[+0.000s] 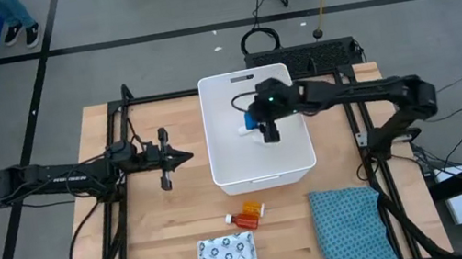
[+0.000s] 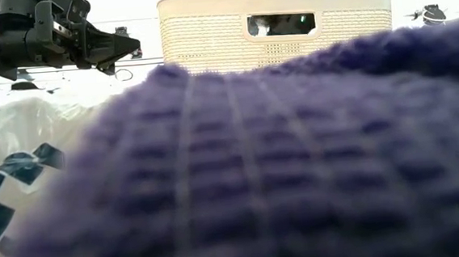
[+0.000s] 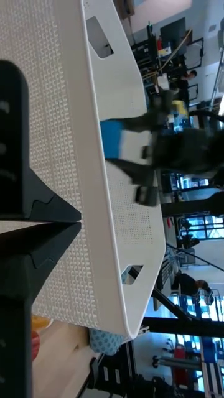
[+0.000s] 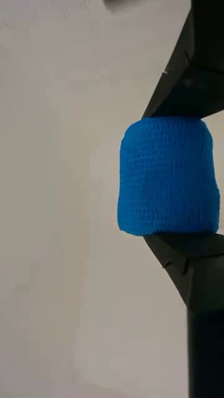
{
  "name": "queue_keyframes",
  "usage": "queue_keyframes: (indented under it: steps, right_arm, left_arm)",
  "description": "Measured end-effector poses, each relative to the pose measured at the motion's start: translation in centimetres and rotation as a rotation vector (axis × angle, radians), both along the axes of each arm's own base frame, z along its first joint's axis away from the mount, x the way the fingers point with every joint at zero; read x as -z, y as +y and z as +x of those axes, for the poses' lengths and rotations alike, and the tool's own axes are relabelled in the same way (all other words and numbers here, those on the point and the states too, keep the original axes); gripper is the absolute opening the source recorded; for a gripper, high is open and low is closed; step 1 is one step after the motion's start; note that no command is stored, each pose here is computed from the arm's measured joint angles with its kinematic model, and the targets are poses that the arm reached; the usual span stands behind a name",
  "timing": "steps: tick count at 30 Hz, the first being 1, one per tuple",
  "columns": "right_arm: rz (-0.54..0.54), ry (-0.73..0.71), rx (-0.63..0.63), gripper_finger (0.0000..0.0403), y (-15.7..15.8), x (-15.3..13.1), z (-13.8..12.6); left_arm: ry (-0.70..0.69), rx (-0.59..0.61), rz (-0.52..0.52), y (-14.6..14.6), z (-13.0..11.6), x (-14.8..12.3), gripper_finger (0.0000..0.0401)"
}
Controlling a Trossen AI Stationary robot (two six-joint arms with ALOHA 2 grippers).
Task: Pick & place medical supplies in basket/bin
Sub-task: Put the rolled blue bandage into the white container
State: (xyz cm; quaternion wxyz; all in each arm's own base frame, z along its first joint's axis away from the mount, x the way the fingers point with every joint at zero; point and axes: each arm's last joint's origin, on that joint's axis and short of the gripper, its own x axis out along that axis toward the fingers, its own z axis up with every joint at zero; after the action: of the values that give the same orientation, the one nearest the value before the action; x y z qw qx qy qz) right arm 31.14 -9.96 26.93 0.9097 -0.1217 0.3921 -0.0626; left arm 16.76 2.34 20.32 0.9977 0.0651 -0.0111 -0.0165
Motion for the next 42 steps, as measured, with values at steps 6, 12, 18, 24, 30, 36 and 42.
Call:
queue_keyframes:
  steps: [6,12,18,24,30,36,42]
  right_arm:
    - [0.047,0.154,0.022,0.0222,-1.2,3.7,0.9]
    - [0.107,0.247,0.015,0.023,-1.7,6.4,1.4]
    - [0.155,0.345,0.007,0.0222,-1.8,9.0,1.8]
    - [0.183,0.382,0.022,0.0231,-1.8,10.3,2.1]
    - [0.188,0.401,0.024,0.0223,-1.7,10.3,1.8]
    - [0.193,0.371,0.053,0.0266,-1.6,9.0,1.3]
    - [0.146,0.277,0.083,0.03,-1.2,5.7,0.4]
  left_arm:
    - [0.001,-0.001,0.004,0.0,0.0,0.0,0.0017]
    - [0.001,-0.002,0.009,0.0,0.0,0.0,0.0017]
    - [0.002,-0.002,0.009,0.0,0.0,0.0,0.0017]
    - [0.004,-0.002,0.008,0.0,0.0,0.0,0.0017]
    - [0.004,-0.002,0.007,0.0,0.0,0.0,0.0017]
    - [0.009,-0.001,0.001,0.0,0.0,0.1,0.0017]
    - [0.012,-0.001,0.001,0.0,0.0,0.1,0.0017]
